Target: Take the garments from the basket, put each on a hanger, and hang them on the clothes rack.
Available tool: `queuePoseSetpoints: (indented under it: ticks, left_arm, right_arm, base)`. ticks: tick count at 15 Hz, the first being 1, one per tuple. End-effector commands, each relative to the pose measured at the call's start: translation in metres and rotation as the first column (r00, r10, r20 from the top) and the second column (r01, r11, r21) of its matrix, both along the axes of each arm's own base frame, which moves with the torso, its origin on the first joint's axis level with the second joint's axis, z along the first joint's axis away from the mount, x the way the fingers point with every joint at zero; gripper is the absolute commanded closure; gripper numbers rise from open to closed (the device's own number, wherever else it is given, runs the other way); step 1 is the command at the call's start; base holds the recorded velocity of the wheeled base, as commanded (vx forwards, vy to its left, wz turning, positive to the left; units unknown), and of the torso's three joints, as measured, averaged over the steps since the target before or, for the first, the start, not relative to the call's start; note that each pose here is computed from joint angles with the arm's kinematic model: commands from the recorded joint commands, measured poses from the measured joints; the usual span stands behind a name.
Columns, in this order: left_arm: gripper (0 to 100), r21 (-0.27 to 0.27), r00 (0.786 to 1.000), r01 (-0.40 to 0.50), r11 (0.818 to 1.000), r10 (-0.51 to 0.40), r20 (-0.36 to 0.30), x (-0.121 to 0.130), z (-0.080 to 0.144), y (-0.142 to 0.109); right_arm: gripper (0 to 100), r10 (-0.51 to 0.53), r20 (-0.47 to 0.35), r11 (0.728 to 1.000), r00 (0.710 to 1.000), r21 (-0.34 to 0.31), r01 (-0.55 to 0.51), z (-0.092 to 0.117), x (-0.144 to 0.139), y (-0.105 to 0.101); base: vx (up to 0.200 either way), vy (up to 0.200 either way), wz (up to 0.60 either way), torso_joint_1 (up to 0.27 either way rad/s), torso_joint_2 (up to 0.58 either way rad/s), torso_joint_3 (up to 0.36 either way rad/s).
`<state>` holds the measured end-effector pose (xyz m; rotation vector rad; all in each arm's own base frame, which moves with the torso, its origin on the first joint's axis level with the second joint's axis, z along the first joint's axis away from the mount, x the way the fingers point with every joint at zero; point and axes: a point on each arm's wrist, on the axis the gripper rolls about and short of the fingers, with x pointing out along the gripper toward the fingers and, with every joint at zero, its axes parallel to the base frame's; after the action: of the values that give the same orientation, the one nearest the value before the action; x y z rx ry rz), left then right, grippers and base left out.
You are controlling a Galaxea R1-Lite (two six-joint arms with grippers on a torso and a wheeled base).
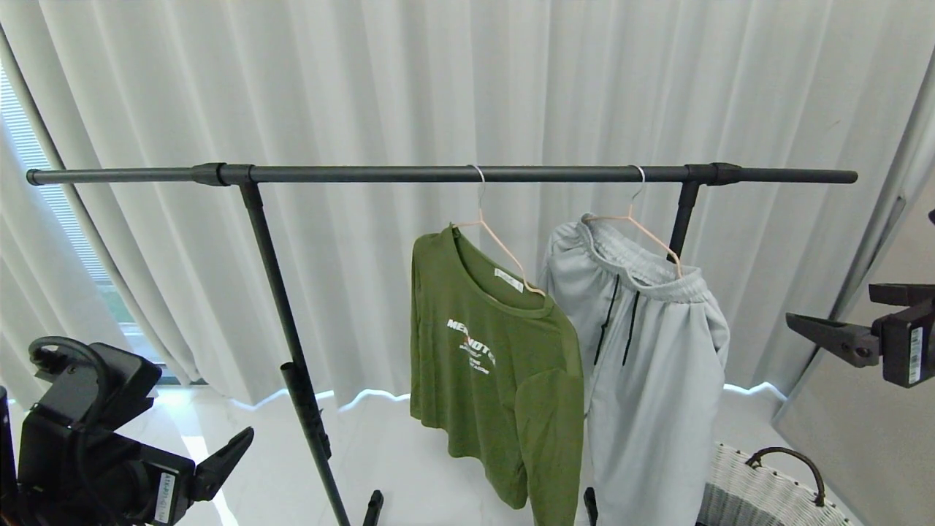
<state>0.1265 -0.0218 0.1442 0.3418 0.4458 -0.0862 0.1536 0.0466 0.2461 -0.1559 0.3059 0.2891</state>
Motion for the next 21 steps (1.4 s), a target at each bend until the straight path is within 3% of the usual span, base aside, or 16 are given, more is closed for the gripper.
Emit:
queuePoseSetpoints:
  ticks: [1,6,10,13,15,17,19,21]
  left_arm:
    - [0,-0.002,1.000,0.000,1.000,0.000,0.008,-0.002,0.000,0.001]
    - [0,-0.003,1.000,0.003,1.000,-0.003,0.014,-0.004,0.000,0.000]
    - [0,-0.035,0.998,-0.049,0.998,0.051,0.047,-0.013,0.002,0.007]
    - [0,-0.040,0.987,-0.114,0.993,0.118,0.110,-0.043,-0.007,0.018]
    - [0,-0.022,0.950,-0.270,0.963,0.270,0.158,-0.066,-0.019,0.027]
    - [0,-0.015,0.897,-0.398,0.917,0.392,0.205,-0.081,-0.027,0.031]
    - [0,-0.034,0.876,-0.411,0.911,0.405,0.260,-0.096,-0.035,0.031]
    - [0,-0.040,0.872,-0.411,0.911,0.405,0.275,-0.112,-0.043,0.030]
  right_arm:
    - [0,-0.003,0.000,1.000,1.000,0.000,0.003,0.000,0.001,0.000]
    - [0,-0.072,-0.003,0.997,0.997,-0.042,0.072,-0.003,-0.009,-0.016]
    - [0,-0.122,0.012,0.991,0.992,-0.050,0.122,-0.014,-0.042,-0.029]
    - [0,-0.204,0.038,0.978,0.978,-0.046,0.206,-0.030,-0.081,-0.042]
    - [0,-0.292,0.052,0.955,0.955,-0.041,0.294,-0.050,-0.111,-0.048]
    - [0,-0.334,0.076,0.941,0.939,-0.033,0.337,-0.071,-0.135,-0.048]
    - [0,-0.333,0.127,0.941,0.934,-0.020,0.338,-0.097,-0.157,-0.047]
    - [0,-0.358,0.162,0.930,0.919,-0.021,0.366,-0.117,-0.174,-0.047]
  base:
    - [0.000,0.200,0.00,0.007,0.01,0.002]
    - [0.000,0.080,0.00,0.002,0.00,0.001]
    - [0.000,0.000,0.00,0.000,0.00,0.000]
    - [0.000,0.000,0.00,0.000,0.00,0.000]
    - [0.000,0.000,0.00,0.000,0.00,0.000]
    - [0.000,0.000,0.00,0.000,0.00,0.000]
    - [0.000,0.000,0.00,0.000,0.00,0.000]
    - [0.000,0.000,0.00,0.000,0.00,0.000]
